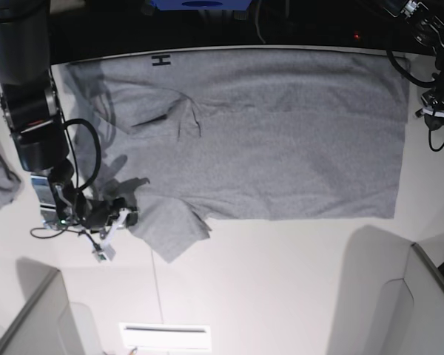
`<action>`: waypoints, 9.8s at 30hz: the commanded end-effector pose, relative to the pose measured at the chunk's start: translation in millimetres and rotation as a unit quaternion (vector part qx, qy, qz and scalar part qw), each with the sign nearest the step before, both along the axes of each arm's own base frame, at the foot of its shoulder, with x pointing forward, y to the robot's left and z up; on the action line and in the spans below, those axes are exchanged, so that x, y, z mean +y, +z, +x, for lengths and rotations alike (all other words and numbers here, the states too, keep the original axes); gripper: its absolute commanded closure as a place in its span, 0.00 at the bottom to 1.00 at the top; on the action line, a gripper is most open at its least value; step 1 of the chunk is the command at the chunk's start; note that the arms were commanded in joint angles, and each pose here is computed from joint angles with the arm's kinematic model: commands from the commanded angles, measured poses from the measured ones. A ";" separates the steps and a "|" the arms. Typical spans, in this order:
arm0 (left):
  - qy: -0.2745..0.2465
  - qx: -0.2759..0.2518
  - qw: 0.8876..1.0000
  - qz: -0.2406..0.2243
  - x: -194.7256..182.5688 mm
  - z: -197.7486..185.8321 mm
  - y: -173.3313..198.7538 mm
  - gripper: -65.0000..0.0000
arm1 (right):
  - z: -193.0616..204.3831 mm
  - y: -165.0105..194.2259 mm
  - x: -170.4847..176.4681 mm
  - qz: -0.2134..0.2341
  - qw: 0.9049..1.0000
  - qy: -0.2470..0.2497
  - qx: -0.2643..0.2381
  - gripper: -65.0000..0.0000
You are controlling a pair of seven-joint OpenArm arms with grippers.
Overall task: Fold the T-shirt properly
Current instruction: 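Move both grippers to the shirt's side edges near the sleeves, then grasp the shirt's side edges with both grippers, then lift the grasped edge and fold it toward the collar with both grippers, then lower the folded edge onto the shirt and open both grippers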
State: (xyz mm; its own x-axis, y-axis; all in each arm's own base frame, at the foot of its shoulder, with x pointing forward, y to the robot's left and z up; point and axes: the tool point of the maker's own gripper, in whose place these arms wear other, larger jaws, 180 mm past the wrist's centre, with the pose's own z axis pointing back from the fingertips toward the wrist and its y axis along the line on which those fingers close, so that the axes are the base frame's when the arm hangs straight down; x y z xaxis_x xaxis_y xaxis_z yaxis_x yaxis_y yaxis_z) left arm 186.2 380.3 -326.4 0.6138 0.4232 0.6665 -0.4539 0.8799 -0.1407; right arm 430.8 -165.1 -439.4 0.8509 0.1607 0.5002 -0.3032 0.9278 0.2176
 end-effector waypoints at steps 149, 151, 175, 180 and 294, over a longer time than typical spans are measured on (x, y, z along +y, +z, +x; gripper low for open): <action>-0.219 0.011 0.963 0.155 -13.5 142.8 29.4 1.00 | -42.7 84.3 -29.3 0.075 0.983 -0.064 -0.157 1.00; -0.226 0.011 0.960 0.164 -17.3 138.5 32.0 1.00 | -49.0 84.9 -32.7 0.071 0.983 -0.066 -0.153 1.00; -0.256 0.012 0.946 0.199 -39.4 112.1 39.5 1.00 | -133.2 102.9 -61.1 0.020 0.989 -0.094 -0.111 1.00; -0.264 0.018 0.943 0.204 -43.0 104.3 37.6 1.00 | -149.8 99.7 -56.0 0.015 0.991 -0.087 -0.102 1.00; -0.189 0.175 0.950 0.174 5.5 -48.3 -17.7 0.26 | -207.6 35.0 -0.6 0.051 0.997 -0.036 0.049 0.55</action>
State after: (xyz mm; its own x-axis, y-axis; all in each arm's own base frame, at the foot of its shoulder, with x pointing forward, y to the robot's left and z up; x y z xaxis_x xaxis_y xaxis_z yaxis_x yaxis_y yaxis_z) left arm 133.5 380.8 -353.2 0.8969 -0.0584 0.4384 -0.0679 0.9613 0.2669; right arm 214.8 -162.1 -413.0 0.9201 0.0476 0.3888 -0.1939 0.9178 0.3465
